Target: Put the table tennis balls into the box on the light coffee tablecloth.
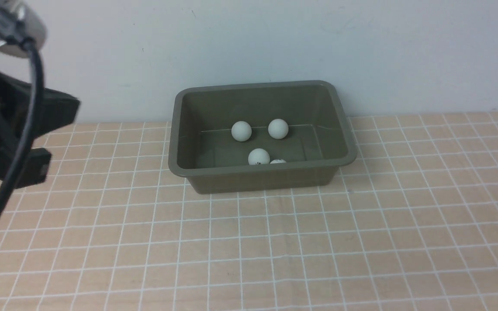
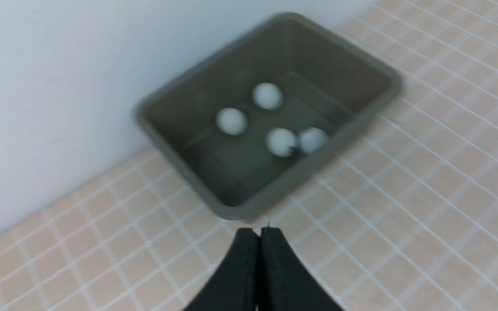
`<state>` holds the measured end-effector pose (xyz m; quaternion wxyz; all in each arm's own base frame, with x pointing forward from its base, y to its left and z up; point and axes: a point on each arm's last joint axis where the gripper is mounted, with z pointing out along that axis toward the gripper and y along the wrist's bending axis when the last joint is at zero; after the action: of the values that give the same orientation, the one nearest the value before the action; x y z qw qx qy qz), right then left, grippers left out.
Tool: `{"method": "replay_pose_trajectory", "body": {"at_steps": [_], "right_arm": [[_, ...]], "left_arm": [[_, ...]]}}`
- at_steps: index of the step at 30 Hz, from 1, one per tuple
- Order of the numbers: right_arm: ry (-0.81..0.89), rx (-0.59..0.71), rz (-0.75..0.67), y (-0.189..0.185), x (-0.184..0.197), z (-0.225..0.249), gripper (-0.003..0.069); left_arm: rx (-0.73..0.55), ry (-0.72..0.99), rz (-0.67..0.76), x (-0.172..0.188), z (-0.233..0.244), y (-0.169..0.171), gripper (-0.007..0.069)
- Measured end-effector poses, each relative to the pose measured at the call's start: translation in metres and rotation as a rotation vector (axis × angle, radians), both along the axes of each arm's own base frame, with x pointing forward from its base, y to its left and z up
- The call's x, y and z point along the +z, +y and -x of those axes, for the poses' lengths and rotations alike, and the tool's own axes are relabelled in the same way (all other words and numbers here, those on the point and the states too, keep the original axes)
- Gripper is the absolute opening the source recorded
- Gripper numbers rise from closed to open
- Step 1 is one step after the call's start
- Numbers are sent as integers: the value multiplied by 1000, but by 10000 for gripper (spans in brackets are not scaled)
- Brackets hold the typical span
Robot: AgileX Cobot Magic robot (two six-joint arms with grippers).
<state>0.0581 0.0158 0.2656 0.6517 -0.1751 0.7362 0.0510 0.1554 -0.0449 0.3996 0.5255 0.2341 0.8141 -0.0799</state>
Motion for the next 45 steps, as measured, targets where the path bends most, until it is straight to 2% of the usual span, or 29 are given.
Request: {"method": "replay_pose_trajectory", "body": {"at_steps": [4, 9, 18, 23, 27, 30, 36, 45], "right_arm": [[0, 0, 0, 0, 0, 0, -17], [1, 0, 0, 0, 0, 0, -17], [2, -1, 1, 0, 0, 0, -16], [2, -1, 1, 0, 0, 0, -16], [2, -1, 1, 0, 0, 0, -16], [3, -1, 1, 0, 0, 0, -16], [2, -1, 2, 0, 0, 0, -15], [2, -1, 2, 0, 0, 0, -15]], "left_arm": [[190, -120, 19, -35, 14, 23, -69], [299, -192, 27, -82, 44, 35, -69], [318, -332, 66, -136, 96, 35, -69], [316, -376, 53, -145, 104, 35, -69], [320, -385, -12, -150, 103, 37, -69], [349, -359, -34, -165, 101, 40, -69], [410, -293, 24, -196, 102, 43, -69], [429, -180, 42, -226, 102, 44, -69]]}}
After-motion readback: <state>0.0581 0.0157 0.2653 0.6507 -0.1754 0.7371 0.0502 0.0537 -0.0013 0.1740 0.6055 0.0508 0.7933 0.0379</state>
